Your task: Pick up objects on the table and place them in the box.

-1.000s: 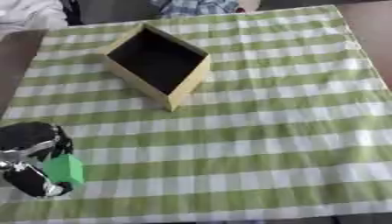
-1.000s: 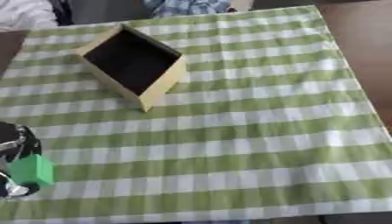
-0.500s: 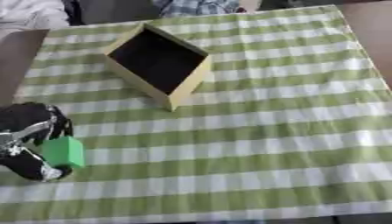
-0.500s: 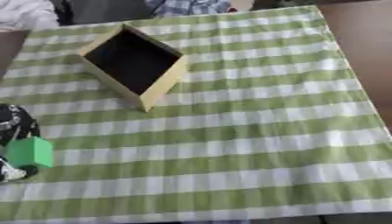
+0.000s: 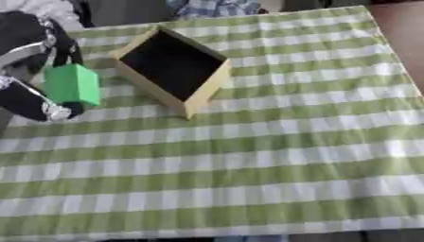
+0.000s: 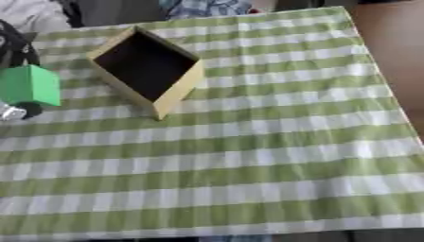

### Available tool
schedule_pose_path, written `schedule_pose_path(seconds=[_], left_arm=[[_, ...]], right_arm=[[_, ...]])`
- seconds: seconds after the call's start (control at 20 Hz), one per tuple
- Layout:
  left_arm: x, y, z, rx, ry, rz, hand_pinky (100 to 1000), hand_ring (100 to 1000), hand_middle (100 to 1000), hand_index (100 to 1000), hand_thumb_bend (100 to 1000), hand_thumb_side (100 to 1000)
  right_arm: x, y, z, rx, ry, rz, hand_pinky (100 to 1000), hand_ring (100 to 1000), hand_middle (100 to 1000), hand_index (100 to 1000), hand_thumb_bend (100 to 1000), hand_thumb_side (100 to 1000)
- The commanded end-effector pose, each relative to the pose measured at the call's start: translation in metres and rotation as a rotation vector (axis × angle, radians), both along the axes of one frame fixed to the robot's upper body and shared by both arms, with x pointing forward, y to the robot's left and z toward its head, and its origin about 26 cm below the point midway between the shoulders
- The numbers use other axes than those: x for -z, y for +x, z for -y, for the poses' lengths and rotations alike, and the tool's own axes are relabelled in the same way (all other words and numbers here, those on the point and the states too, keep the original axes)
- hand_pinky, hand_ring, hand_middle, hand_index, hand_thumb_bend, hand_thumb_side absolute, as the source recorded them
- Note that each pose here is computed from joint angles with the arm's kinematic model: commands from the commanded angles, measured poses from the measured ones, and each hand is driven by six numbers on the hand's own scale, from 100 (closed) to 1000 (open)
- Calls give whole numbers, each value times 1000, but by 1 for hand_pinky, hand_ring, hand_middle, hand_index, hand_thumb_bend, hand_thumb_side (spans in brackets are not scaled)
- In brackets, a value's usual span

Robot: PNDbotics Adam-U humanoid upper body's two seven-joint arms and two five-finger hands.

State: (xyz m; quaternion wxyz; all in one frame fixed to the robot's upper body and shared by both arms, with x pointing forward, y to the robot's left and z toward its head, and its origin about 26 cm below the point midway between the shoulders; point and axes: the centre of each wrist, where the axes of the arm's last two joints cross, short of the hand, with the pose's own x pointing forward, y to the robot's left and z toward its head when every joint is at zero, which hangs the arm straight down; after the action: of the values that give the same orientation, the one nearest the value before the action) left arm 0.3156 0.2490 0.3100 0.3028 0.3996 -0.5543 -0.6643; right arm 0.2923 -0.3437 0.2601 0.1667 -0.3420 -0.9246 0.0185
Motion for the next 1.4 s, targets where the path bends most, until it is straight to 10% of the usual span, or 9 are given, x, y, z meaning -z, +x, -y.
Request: schedule_pose_path(seconds=[0.05, 0.75, 1.4], left_arm=[[-17, 7, 8, 15, 8, 41, 251, 315, 383, 515, 286, 100], [-32, 92, 99, 147, -81, 108, 251, 303, 377, 541, 204, 100], [16, 147, 128, 127, -4, 124, 271, 309, 391, 537, 272, 100]], right_arm=[[-11, -3, 0, -9, -31, 27, 577, 799, 717, 922, 100, 964], [-13, -1, -6, -45, -23, 35, 573, 799, 715, 922, 100, 965], [-14, 1, -10, -71, 3, 50, 567, 799, 711, 924, 100, 968]])
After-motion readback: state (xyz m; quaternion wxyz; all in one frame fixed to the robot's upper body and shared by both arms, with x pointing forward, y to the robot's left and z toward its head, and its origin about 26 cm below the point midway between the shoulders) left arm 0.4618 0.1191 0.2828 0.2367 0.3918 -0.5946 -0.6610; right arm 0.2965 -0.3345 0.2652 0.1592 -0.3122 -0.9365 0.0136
